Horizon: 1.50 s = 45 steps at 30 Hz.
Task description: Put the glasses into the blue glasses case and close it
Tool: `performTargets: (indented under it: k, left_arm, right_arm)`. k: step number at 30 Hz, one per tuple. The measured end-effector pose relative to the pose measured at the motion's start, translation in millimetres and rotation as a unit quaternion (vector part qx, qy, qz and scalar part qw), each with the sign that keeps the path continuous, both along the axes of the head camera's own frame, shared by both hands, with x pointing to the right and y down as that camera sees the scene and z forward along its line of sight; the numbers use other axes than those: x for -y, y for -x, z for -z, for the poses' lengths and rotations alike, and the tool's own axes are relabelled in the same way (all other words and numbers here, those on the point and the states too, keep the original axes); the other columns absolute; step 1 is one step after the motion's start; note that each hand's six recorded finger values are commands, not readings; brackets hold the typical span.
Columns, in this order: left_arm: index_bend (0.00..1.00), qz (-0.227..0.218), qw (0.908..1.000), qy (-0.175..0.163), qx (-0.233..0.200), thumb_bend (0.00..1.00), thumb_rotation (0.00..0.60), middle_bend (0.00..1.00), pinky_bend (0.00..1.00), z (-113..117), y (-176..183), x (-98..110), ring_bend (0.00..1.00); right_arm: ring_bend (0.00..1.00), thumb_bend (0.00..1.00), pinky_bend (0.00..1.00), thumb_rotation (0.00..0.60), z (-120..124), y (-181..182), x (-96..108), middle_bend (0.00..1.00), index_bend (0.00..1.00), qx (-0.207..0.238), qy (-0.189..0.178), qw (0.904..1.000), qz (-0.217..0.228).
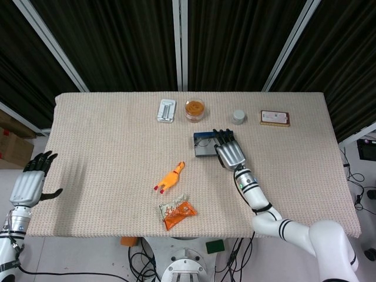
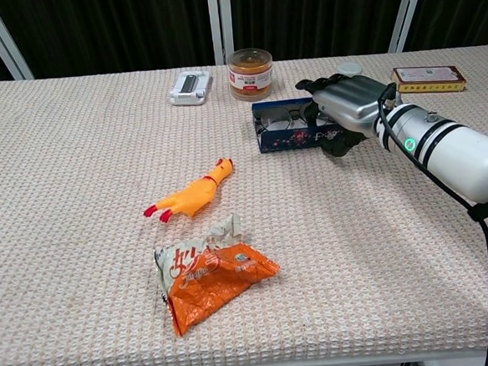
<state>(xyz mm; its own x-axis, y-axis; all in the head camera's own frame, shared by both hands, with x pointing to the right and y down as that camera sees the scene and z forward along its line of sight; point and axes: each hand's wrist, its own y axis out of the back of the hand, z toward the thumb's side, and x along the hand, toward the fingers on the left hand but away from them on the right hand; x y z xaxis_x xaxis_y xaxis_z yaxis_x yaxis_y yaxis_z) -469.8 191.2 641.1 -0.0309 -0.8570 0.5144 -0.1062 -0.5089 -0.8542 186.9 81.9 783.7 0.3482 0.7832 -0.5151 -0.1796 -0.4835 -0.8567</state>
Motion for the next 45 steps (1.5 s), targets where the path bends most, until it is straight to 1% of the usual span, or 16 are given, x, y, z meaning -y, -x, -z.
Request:
performTargets:
  k: [6,12,15,18,22,24,27,34,40,44,45]
  left_arm:
    - [0.10,-0.004,1.0000,-0.002,-0.002,0.13,0.595,0.04,0.14,0.6,-2.9,1.7,0.00]
    - [0.10,-0.009,0.9999,-0.008,-0.001,0.14,0.596,0.04,0.14,5.2,-5.5,2.2,0.00]
    - [0.10,-0.010,0.9999,-0.009,-0.001,0.14,0.597,0.04,0.14,6.6,-6.7,0.3,0.00]
    - [0.10,-0.011,0.9999,-0.007,0.000,0.14,0.595,0.04,0.14,6.3,-6.7,-2.5,0.00]
    - [0.10,-0.011,0.9999,-0.001,0.002,0.14,0.595,0.04,0.14,3.9,-6.8,-3.2,0.00]
    - [0.10,-0.013,0.9999,-0.001,0.000,0.14,0.595,0.04,0.14,2.9,-8.5,-2.0,0.00]
    - [0.10,-0.016,0.9999,-0.001,-0.001,0.14,0.594,0.04,0.14,1.9,-11.3,-0.4,0.00]
    - [0.10,-0.017,0.9998,0.001,0.005,0.14,0.596,0.04,0.14,2.7,-11.0,4.0,0.00]
    - [0.10,-0.014,0.9998,0.006,0.011,0.14,0.596,0.04,0.14,2.4,-7.5,3.8,0.00]
    - [0.10,-0.013,0.9998,0.007,0.012,0.14,0.597,0.04,0.14,3.1,-5.6,3.8,0.00]
    - [0.10,-0.012,0.9998,0.007,0.013,0.14,0.596,0.04,0.14,3.4,-5.4,3.9,0.00]
  right_arm:
    - [0.00,0.53,0.00,0.600,7.5,-5.5,-2.3,0.00,0.83,0.010,-0.010,0.9999,-0.007]
    - [0.00,0.53,0.00,0.600,28.9,-18.5,-13.6,0.00,0.86,0.028,-0.028,0.9992,-0.011]
    - [0.00,0.52,0.00,0.600,40.6,-31.9,-27.3,0.00,0.87,0.034,-0.026,0.9989,-0.016]
    - [0.00,0.52,0.00,0.600,53.1,-51.1,-46.4,0.00,0.88,0.040,-0.016,0.9987,-0.029]
    - [0.00,0.52,0.00,0.600,73.1,-86.4,-66.1,0.00,0.90,0.024,-0.031,0.9985,-0.039]
    - [0.00,0.52,0.00,0.600,75.9,-91.8,-69.2,0.00,0.90,0.022,-0.033,0.9984,-0.041]
    - [0.00,0.52,0.00,0.600,72.7,-90.2,-64.7,0.00,0.90,0.023,-0.031,0.9984,-0.042]
    - [0.00,0.52,0.00,0.600,51.3,-76.0,-48.6,0.00,0.90,0.017,-0.035,0.9986,-0.035]
    - [0.00,0.52,0.00,0.600,34.4,-66.7,-43.0,0.00,0.89,0.012,-0.041,0.9987,-0.027]
    - [0.00,0.52,0.00,0.600,27.3,-63.2,-40.9,0.00,0.85,0.014,-0.047,0.9985,-0.025]
    - [0.00,0.52,0.00,0.600,26.3,-62.3,-40.3,0.00,0.81,0.016,-0.049,0.9984,-0.024]
